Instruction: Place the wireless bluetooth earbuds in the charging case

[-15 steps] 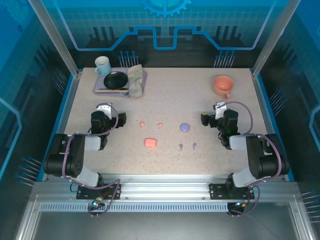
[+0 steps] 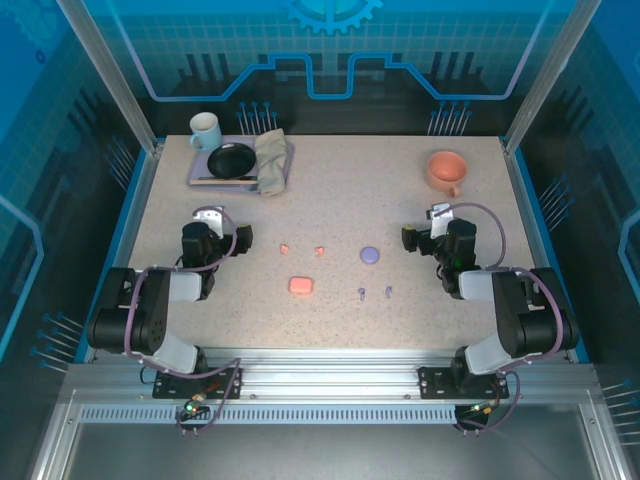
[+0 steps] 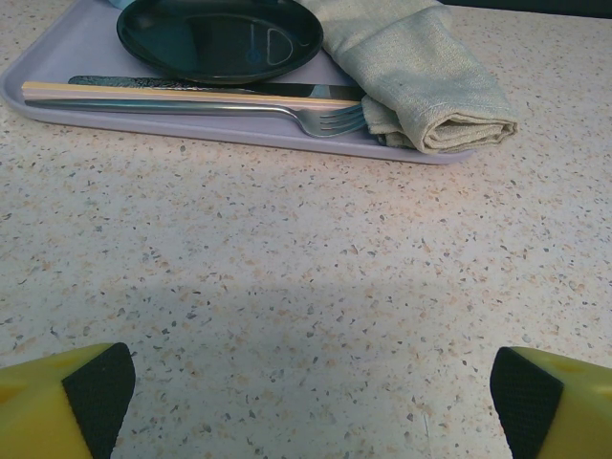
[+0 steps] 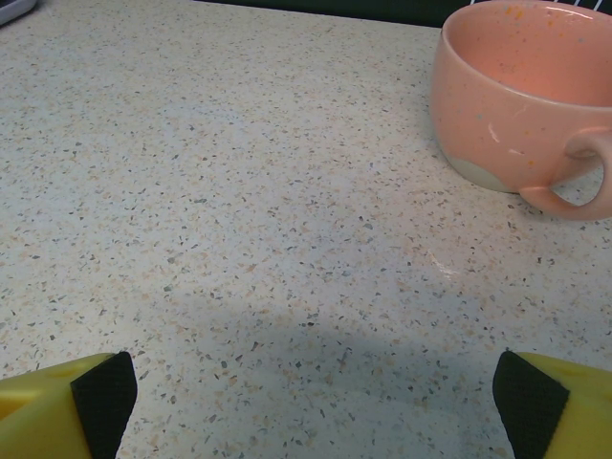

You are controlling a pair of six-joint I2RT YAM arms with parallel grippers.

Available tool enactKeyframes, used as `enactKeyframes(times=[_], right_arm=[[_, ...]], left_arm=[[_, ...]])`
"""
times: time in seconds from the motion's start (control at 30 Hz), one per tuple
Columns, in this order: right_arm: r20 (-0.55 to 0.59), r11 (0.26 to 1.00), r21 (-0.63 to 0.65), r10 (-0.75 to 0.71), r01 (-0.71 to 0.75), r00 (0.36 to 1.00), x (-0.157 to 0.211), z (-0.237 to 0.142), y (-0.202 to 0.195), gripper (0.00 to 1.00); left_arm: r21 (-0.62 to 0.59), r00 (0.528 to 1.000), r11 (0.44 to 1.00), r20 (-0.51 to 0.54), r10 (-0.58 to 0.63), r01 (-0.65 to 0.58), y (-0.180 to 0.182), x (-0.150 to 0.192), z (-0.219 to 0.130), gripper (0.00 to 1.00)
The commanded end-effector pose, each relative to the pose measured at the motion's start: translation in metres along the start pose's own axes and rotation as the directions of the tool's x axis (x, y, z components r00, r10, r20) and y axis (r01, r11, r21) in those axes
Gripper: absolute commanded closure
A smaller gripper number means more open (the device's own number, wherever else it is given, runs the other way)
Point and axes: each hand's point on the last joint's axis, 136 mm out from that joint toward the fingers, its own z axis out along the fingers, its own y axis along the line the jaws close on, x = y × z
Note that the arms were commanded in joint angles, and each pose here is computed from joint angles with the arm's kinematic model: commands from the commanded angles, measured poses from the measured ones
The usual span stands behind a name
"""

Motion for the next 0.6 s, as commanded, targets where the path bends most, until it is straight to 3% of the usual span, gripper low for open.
enactKeyframes(times=[0.0, 0.23, 0.3, 0.4, 0.5, 0.57], right_arm=[[0.028, 1.000, 0.000, 0.000, 0.000, 1.000, -0.011, 0.001, -0.006, 0.00], [0.029, 1.000, -0.002, 0.008, -0.008, 1.000, -0.012, 0.001, -0.007, 0.00], [0.028, 0.997, 0.074, 0.031, -0.033, 0.999, -0.014, -0.002, -0.019, 0.00], [-0.081, 0.977, 0.191, 0.110, -0.093, 0.991, -0.035, -0.016, -0.038, 0.00], [-0.078, 0.965, 0.141, 0.235, -0.223, 0.969, -0.076, -0.039, -0.029, 0.00], [-0.054, 0.855, 0.226, 0.490, -0.467, 0.870, -0.090, -0.062, -0.042, 0.00]], left_arm=[[0.018, 0.999, 1.000, 0.032, -0.006, 0.005, -0.002, -0.013, 0.001, 0.01], [0.015, 1.000, 1.000, 0.030, -0.008, 0.007, -0.001, -0.013, 0.001, 0.01], [0.014, 0.999, 1.000, 0.036, -0.007, 0.006, -0.001, -0.014, 0.001, 0.01], [-0.072, 1.000, 0.997, 0.003, -0.031, 0.031, 0.009, -0.028, -0.005, 0.01], [-0.152, 0.992, 0.984, -0.068, -0.103, 0.092, 0.017, -0.047, -0.015, 0.01], [-0.141, 0.980, 0.977, -0.091, -0.177, 0.163, 0.010, -0.059, -0.023, 0.01]])
